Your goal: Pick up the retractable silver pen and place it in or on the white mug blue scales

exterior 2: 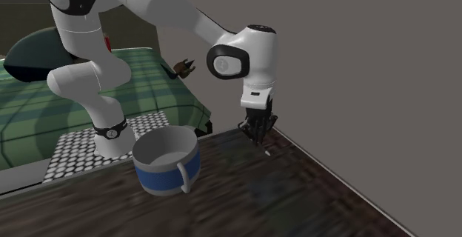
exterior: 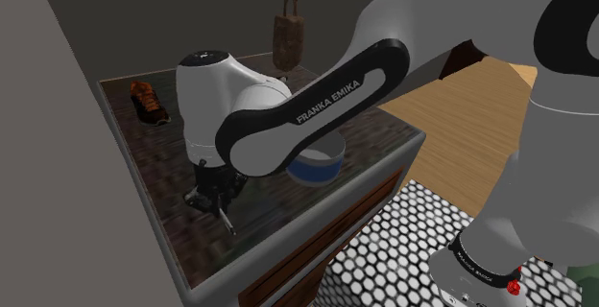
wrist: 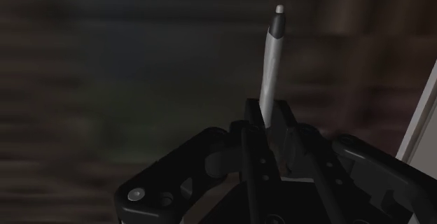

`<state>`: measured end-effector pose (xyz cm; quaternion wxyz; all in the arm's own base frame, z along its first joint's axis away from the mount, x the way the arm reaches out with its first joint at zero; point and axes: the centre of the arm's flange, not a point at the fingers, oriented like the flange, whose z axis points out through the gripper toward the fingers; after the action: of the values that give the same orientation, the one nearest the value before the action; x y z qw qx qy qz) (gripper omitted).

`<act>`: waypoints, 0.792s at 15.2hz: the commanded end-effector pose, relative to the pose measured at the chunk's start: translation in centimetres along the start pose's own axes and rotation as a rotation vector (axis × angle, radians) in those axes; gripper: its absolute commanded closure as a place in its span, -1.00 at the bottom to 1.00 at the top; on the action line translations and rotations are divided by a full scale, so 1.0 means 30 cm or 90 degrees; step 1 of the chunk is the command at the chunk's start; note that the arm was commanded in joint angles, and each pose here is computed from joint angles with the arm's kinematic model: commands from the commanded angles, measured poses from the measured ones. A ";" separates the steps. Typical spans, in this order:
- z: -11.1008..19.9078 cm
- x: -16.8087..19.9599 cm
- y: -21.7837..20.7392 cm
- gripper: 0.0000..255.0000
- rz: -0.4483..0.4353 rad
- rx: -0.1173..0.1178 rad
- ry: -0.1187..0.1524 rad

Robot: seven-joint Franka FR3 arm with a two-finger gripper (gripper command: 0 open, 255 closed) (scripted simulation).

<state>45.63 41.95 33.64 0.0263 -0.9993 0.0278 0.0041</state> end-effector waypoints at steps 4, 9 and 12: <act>0.004 -0.010 -0.015 1.00 -0.006 0.017 0.006; -0.061 -0.013 -0.026 1.00 -0.006 0.017 0.006; -0.114 -0.013 -0.029 1.00 -0.006 0.017 0.006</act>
<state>45.19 42.67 36.65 0.0397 -0.9989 0.0231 -0.0016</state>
